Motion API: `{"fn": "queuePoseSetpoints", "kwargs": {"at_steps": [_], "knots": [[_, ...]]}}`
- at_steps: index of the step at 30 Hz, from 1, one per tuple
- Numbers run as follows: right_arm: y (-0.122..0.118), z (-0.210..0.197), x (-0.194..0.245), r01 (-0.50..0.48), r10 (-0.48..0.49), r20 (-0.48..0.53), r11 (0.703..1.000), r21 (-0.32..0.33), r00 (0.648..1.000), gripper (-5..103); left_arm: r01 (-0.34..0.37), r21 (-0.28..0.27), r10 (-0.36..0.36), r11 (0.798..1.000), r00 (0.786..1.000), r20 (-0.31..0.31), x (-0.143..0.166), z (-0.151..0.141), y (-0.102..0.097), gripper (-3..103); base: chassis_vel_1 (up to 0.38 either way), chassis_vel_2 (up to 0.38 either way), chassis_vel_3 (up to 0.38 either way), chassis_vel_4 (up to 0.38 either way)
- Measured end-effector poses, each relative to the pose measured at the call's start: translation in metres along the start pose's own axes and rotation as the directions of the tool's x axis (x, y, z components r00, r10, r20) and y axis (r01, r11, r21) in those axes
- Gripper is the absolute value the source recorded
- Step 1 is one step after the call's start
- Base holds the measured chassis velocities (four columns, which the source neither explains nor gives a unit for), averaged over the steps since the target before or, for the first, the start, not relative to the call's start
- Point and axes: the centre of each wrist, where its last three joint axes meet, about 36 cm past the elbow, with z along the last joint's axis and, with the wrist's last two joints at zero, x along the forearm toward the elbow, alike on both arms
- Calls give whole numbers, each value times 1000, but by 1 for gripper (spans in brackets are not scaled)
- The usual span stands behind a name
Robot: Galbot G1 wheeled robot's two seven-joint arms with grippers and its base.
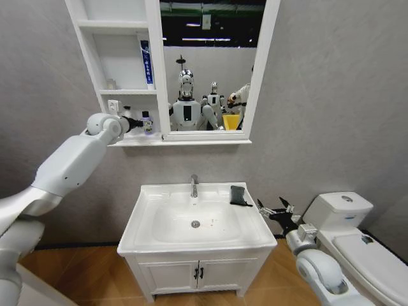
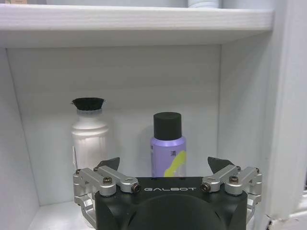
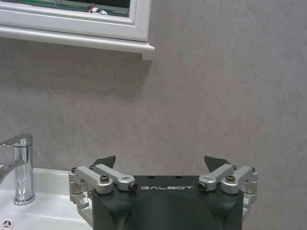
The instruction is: Move facial cleanser and shampoo from washbasin to cabinet, then wipe washbasin with towel.
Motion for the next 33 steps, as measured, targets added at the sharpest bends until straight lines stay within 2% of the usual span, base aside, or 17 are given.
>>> {"fn": "queuePoseSetpoints", "kwargs": {"at_steps": [7,9,10,12,16,18,19,21,22,24,25,26,27,30,31,32,33], "knots": [[5,-4,1,11,-11,4,1000,-2,1000,100,-23,18,22,1000,999,27,31,6,-12,100,0,0,0,0],[7,-7,2,14,-14,7,1000,-2,1000,100,-28,51,26,998,999,44,51,11,-13,100,0,0,0,0],[7,-7,2,14,-14,7,1000,-2,1000,100,-28,51,26,998,999,44,51,11,-13,100,0,0,0,0],[9,-11,3,15,-15,15,1000,-2,1000,100,-20,74,17,997,999,50,79,32,-12,100,0,0,0,0],[11,-15,6,15,-15,21,1000,-3,1000,100,-21,71,17,997,999,51,104,54,-23,100,0,0,0,0],[15,-21,13,-3,3,29,1000,-20,1000,100,-3,81,-1,997,999,53,127,87,-34,100,0,0,0,0],[15,-21,13,-3,3,29,1000,-20,1000,100,-3,81,-1,997,999,53,127,87,-34,100,0,0,0,0],[20,-25,20,-12,13,33,999,-35,999,100,54,76,-59,996,996,62,139,123,-33,100,0,0,0,0],[20,-25,20,-12,13,33,999,-35,999,100,54,76,-59,996,996,62,139,123,-33,100,0,0,0,0],[25,-27,25,-16,17,37,999,-43,999,100,119,46,-122,992,990,70,154,155,-31,100,0,0,0,0],[25,-27,25,-16,17,37,999,-43,999,100,119,46,-122,992,990,70,154,155,-31,100,0,0,0,0],[26,-29,27,-18,19,39,999,-45,999,100,155,28,-157,987,985,75,163,176,-30,100,0,0,0,0],[26,-29,27,-18,19,39,999,-45,999,100,155,28,-157,987,985,75,163,176,-30,100,0,0,0,0],[29,-36,33,-20,22,49,999,-44,999,100,229,-10,-227,973,970,82,198,244,-25,100,0,0,0,0],[29,-36,33,-20,22,49,999,-44,999,100,229,-10,-227,973,970,82,198,244,-25,100,0,0,0,0],[30,-38,35,-20,22,50,999,-42,999,100,242,-14,-240,970,967,87,210,258,-23,100,0,0,0,0],[31,-41,38,-16,18,51,999,-40,999,100,273,-16,-271,962,959,83,240,285,-21,100,0,0,0,0]]}}
